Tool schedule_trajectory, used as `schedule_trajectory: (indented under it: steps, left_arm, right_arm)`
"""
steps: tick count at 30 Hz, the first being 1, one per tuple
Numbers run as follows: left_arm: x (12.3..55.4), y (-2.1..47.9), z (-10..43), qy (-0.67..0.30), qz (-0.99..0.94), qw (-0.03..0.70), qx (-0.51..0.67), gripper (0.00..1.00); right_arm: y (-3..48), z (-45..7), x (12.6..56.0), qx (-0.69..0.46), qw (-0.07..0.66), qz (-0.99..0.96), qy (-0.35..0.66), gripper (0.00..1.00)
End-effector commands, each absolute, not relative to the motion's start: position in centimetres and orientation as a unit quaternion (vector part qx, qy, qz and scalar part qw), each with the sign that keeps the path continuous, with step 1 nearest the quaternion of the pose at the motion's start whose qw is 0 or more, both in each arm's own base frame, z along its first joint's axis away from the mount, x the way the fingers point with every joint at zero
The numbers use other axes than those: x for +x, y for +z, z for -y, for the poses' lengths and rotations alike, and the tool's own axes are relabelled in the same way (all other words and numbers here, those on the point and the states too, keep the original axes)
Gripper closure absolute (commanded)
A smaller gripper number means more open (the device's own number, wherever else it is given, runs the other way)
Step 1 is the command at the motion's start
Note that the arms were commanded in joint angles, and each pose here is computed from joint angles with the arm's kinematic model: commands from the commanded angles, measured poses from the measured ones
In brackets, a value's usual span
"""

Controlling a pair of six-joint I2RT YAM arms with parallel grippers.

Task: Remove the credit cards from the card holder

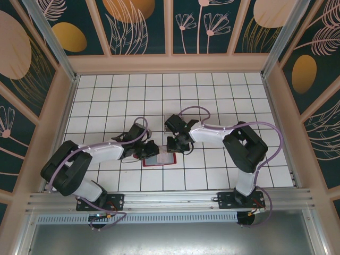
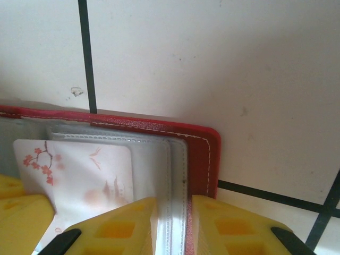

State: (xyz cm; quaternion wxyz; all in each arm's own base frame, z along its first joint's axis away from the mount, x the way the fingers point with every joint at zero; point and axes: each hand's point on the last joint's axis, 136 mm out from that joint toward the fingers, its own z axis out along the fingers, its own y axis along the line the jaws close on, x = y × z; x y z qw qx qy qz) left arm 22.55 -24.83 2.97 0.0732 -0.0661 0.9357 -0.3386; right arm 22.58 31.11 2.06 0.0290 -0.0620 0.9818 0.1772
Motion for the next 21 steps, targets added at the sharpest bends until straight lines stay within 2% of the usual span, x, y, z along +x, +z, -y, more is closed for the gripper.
schedule_trajectory:
  steps: [1,8,21]
  left_arm:
    - [21.8,2.6,23.7,-0.322,-0.941,0.069,-0.075,0.89]
    - [21.4,3.0,23.1,-0.319,-0.942,0.076,-0.076,0.97]
    - [21.5,4.8,21.8,-0.294,-0.948,0.104,-0.058,1.0]
  right_arm:
    - [0.0,-30.2,21.7,-0.066,0.01,-0.986,0.15,0.77]
    - [-0.1,-30.1,21.6,-0.067,0.008,-0.987,0.147,0.77]
    - [0.2,-30.3,21.9,-0.068,0.013,-0.987,0.148,0.78]
